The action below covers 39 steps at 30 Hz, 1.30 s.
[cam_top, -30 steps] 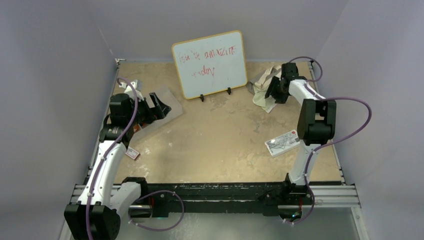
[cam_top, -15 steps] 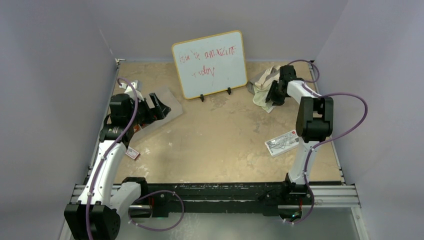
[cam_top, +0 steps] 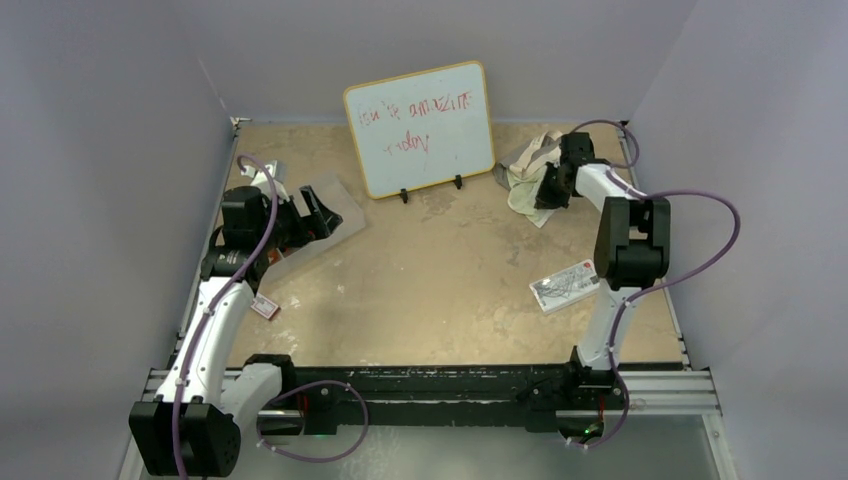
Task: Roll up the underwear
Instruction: Pick up the underwear from the corner of the board, then place the underwear at the center of the board.
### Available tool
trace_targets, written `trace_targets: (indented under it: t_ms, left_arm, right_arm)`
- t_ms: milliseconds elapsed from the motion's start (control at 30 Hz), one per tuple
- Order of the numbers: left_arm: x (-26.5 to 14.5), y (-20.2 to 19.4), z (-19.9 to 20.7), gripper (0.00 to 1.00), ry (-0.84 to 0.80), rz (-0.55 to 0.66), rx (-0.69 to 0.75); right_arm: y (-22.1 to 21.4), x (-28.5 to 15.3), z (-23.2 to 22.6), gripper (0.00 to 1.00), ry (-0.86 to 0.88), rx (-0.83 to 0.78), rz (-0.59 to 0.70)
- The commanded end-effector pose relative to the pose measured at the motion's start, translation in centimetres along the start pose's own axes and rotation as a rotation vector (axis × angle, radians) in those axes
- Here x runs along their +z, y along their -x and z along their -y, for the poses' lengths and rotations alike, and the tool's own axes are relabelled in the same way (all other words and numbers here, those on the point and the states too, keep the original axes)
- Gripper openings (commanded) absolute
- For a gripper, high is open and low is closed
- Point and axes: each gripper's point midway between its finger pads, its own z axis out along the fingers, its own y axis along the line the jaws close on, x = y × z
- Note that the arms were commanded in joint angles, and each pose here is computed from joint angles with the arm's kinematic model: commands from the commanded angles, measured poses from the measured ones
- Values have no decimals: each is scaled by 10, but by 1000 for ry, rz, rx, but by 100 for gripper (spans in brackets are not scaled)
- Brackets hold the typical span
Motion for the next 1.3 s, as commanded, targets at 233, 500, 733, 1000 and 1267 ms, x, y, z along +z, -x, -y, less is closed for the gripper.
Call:
trace_targets:
  t_ms: [233,500,733,1000,1267]
  left_arm:
    - [-1,12,-1,90,18,39,33]
    - [5,12,-3,90,13,49,30]
    - [12,13,-6,90,16,57,34]
    - [42,5,-12,90,27,3,-158]
    - [47,7,-3,89,23,-112,-208]
  right_arm:
    - [-4,-108,-73,0,227,-132,151]
    - [-67,-135,-112,0,290,-214,82]
    - [-113,-153,-132,0,428,-188,6]
    - [-87,-144,-124,0,283,45,-144]
    - [76,-204,-124,0,325,104,78]
